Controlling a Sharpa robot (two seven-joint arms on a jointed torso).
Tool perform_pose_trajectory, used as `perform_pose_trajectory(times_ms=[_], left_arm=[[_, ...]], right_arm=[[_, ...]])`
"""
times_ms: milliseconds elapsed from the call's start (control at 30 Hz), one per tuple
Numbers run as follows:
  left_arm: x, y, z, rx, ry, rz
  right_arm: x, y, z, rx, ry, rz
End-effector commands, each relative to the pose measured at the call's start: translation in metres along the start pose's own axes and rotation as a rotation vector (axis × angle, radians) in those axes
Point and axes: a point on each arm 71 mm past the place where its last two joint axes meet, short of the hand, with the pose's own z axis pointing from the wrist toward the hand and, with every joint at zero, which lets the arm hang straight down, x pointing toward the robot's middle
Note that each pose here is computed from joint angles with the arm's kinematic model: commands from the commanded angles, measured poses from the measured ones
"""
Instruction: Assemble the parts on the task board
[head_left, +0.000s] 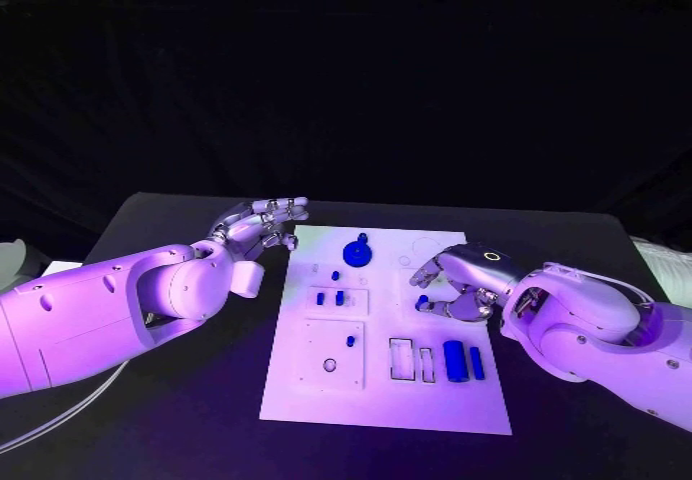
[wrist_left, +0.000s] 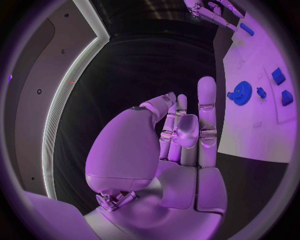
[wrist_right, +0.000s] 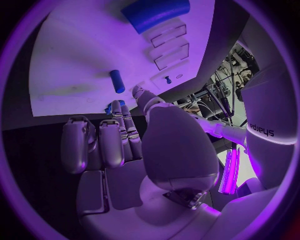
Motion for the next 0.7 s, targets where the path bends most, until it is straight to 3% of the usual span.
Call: perform_pose_trajectory(times_ms=[33, 700], left_arm=[[0.0036, 0.0, 0.0004, 0.0, 0.026, -0.014], [0.0029, 0.0002, 0.0005, -0.001, 0.027, -0.014]], right_arm=[[0.002, -0.0037, -0.0004, 0.026, 0.035, -0.03], [0.0098, -0.0037, 0.0057, 0.021, 0.097, -0.062]])
